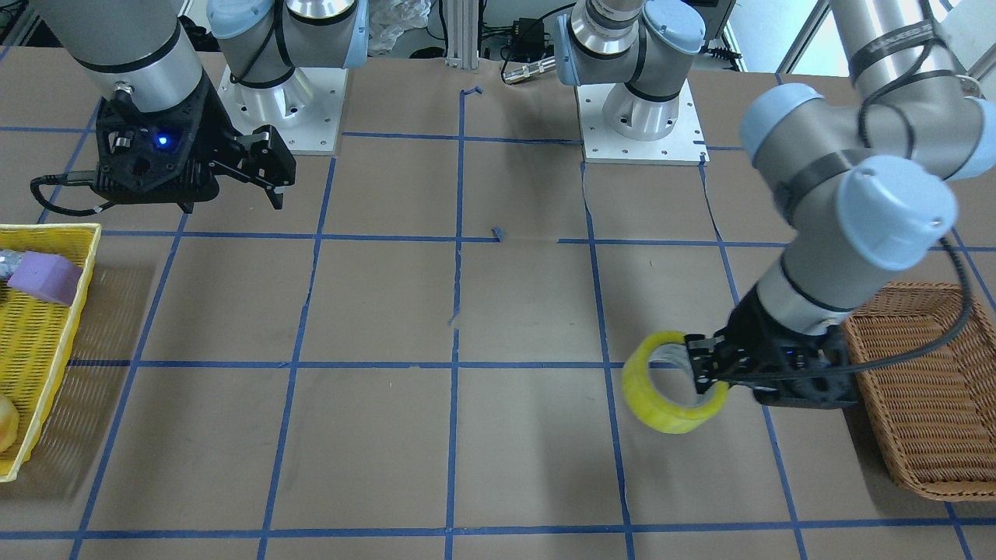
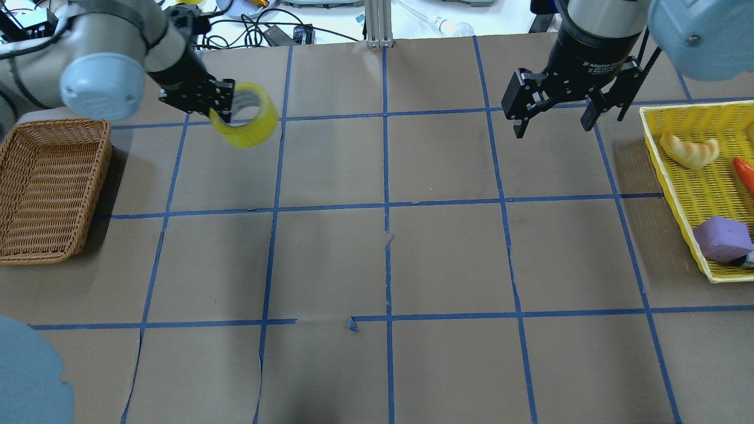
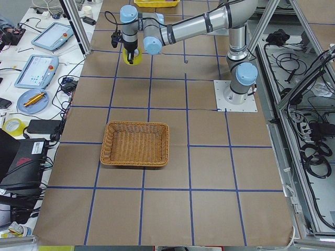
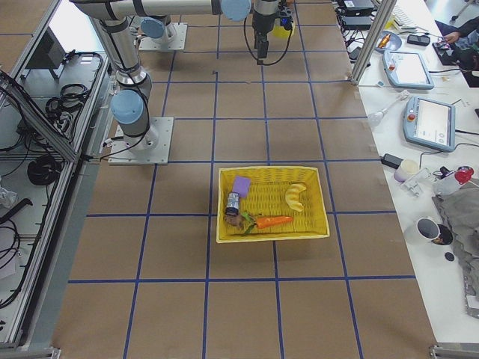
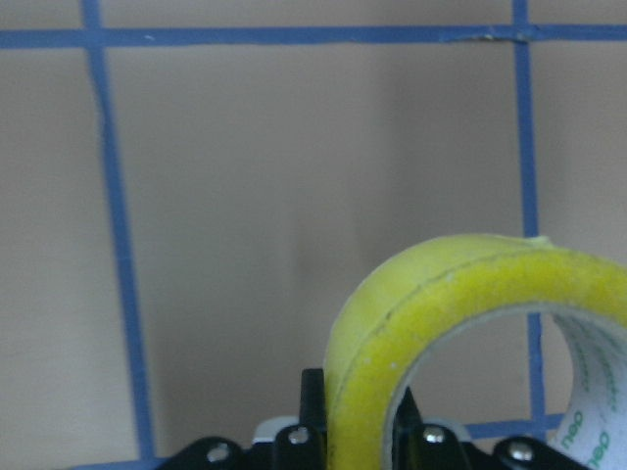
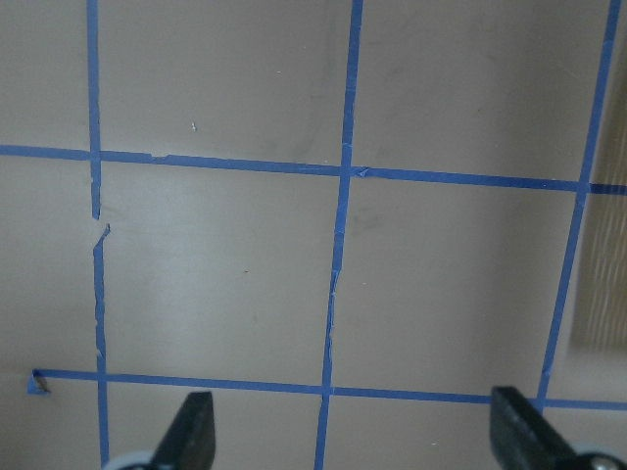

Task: Transfer tape with both arms
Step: 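Carry the tape roll with the left gripper into the wicker basket, then open the left gripper to release the tape in the basket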

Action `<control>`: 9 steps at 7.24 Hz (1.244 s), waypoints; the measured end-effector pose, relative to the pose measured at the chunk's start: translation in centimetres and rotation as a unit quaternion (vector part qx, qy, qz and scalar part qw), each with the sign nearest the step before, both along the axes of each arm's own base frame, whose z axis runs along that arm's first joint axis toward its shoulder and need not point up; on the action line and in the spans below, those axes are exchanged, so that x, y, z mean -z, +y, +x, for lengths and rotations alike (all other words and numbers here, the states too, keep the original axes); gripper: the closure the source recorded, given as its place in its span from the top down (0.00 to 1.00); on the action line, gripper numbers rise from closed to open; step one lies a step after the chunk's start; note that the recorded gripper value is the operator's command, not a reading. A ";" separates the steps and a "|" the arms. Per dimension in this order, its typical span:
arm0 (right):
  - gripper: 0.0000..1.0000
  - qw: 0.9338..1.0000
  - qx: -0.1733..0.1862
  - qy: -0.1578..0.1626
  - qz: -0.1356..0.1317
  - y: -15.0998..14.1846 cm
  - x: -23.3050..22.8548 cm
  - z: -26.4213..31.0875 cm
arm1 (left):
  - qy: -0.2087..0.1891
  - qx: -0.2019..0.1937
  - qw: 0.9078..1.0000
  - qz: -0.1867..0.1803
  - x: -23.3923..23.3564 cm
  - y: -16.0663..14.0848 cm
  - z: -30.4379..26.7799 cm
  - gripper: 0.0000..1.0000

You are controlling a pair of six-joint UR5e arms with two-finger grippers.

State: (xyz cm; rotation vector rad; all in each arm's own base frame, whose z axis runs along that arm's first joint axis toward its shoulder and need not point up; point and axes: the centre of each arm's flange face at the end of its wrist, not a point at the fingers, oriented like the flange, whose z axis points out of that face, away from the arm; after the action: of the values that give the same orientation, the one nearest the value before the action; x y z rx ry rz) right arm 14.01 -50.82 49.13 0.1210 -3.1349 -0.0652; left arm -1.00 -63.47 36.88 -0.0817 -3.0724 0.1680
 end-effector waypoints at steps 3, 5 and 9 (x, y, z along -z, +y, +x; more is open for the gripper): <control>1.00 1.000 0.003 -0.003 -0.021 0.2 -1.0 0.0 | -0.055 0.082 0.995 0.003 0.4 3.6 24.9 0.00; 1.00 1.000 0.003 -0.003 -0.026 0.4 -1.3 0.1 | -0.067 0.138 0.988 -0.015 3.9 5.5 36.3 0.00; 1.00 0.999 0.001 -0.002 -0.033 0.9 -2.0 0.2 | -0.029 0.149 0.988 -0.023 13.6 4.3 41.4 0.41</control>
State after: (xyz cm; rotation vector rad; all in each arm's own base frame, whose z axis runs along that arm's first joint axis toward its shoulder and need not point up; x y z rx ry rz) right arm 14.23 -49.96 51.09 0.1166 -3.1370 0.0379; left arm 40.36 -59.19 23.28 -0.5526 -3.0637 0.2232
